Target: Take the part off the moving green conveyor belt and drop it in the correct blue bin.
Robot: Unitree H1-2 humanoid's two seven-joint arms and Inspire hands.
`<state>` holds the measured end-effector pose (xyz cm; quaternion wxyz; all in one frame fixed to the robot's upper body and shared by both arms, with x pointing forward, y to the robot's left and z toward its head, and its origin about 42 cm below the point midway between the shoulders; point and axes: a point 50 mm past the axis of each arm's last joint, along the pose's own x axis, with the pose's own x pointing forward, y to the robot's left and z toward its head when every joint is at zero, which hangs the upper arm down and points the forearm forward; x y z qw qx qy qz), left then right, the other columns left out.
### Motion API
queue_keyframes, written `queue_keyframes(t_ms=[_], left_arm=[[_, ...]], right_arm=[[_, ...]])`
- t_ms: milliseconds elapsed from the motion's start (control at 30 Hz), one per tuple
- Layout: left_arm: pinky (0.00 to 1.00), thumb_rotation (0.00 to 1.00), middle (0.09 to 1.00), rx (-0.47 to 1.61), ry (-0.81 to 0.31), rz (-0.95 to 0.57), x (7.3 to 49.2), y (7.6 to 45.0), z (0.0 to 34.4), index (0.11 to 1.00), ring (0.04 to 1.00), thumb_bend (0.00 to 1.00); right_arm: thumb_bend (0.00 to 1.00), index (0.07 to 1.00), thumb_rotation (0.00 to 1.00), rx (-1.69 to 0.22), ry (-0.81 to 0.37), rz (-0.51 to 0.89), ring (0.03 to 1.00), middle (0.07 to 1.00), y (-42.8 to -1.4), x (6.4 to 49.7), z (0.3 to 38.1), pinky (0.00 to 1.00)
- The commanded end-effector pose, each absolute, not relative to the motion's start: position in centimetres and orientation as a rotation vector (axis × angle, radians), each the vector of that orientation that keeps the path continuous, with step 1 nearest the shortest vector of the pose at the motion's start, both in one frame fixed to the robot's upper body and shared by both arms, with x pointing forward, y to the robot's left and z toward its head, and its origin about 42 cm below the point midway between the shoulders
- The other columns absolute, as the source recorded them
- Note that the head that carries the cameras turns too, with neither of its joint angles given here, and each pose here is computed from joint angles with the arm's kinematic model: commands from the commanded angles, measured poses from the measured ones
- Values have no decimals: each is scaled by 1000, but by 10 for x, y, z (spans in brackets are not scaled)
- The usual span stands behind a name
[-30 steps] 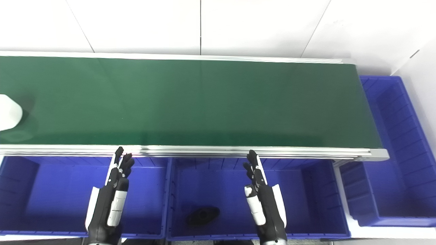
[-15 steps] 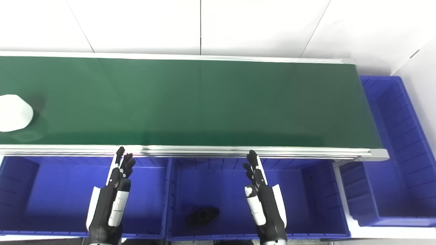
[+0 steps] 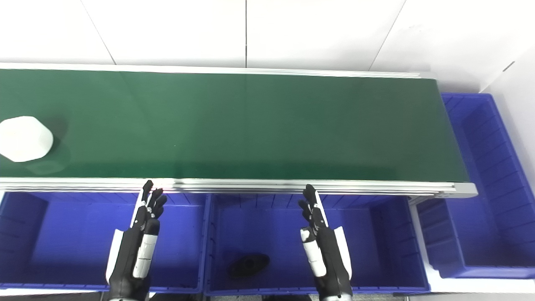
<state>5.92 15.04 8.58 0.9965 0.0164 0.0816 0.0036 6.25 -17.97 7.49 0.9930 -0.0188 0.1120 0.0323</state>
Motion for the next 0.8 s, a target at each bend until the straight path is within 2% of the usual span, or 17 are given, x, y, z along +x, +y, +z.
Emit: queue_keyframes(t_ms=[0,567,767], left_arm=[[958,948,964,35,124,10,60,150,92,1000,939,593],[922,932,960,38,114,6,60,149,92,1000,926,565],[941,932,960,37,118,8,60,149,92,1000,931,581]], right_arm=[[843,1000,1000,-35,157,70,952,981,-180,64,83,968],[843,1000,999,-37,158,70,953,981,-180,64,82,969],[838,1000,999,-37,160,72,950,981,-180,64,83,967]])
